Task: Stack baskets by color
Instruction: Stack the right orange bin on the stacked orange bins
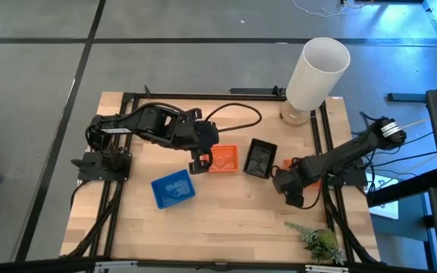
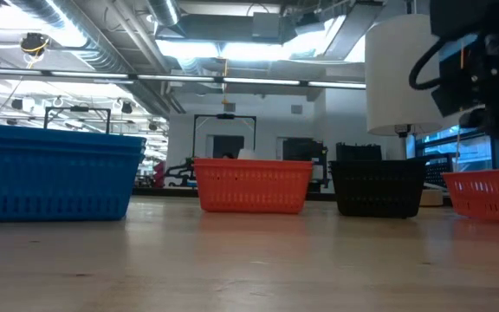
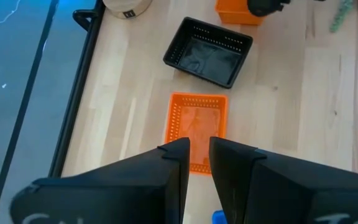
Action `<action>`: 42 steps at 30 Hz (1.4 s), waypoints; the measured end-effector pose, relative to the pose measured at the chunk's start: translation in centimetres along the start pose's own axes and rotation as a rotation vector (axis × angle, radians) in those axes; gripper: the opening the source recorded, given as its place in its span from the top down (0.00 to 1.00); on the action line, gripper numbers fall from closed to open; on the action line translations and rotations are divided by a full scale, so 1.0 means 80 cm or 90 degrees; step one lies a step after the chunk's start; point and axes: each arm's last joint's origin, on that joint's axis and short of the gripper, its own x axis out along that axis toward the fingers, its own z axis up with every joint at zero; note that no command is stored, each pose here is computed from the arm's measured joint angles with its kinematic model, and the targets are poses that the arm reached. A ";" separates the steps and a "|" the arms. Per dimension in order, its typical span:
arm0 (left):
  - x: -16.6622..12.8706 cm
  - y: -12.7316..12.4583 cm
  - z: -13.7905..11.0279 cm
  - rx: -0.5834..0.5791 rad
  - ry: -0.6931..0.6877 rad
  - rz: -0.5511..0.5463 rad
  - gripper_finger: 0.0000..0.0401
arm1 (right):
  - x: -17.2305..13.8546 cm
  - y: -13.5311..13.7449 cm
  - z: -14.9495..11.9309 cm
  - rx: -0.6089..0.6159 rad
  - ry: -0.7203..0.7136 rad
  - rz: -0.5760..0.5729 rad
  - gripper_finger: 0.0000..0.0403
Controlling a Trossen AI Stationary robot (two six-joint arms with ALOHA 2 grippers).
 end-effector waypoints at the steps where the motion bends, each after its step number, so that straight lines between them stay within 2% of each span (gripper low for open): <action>1: 0.000 0.000 0.000 0.000 0.000 0.000 0.86 | 0.004 0.001 0.002 -0.011 0.004 -0.004 0.65; 6: 0.000 0.000 -0.002 -0.004 0.009 -0.007 0.86 | 0.025 0.011 0.016 -0.054 0.012 -0.009 0.69; 8: 0.000 0.001 -0.006 -0.014 0.030 -0.004 0.86 | 0.032 0.014 0.020 -0.057 0.011 -0.009 0.75; 12: -0.001 0.003 -0.014 -0.032 0.074 0.007 0.86 | 0.037 0.016 0.023 -0.053 0.014 -0.013 0.95; 15: -0.001 0.002 -0.017 -0.037 0.084 0.010 0.86 | 0.033 0.017 0.024 -0.053 0.023 -0.011 0.97; 20: -0.004 -0.004 -0.018 -0.012 0.082 0.003 0.86 | 0.001 0.023 0.029 -0.048 0.069 -0.005 0.99; 25: -0.006 -0.008 -0.019 0.019 0.079 -0.004 0.86 | -0.062 0.036 0.044 -0.042 0.057 -0.001 1.00; 28: -0.013 -0.008 -0.020 0.027 0.073 -0.008 0.86 | -0.107 0.041 0.052 -0.035 0.009 -0.014 1.00; 34: -0.030 -0.004 -0.023 0.040 0.050 -0.005 0.86 | -0.184 0.041 0.095 -0.036 -0.189 -0.025 1.00; 38: -0.055 0.003 -0.029 0.033 0.020 -0.009 0.86 | -0.206 0.037 0.145 -0.082 -0.303 -0.045 1.00; 42: -0.074 0.009 -0.034 0.021 -0.004 -0.009 0.86 | -0.210 0.028 0.201 -0.122 -0.380 -0.044 1.00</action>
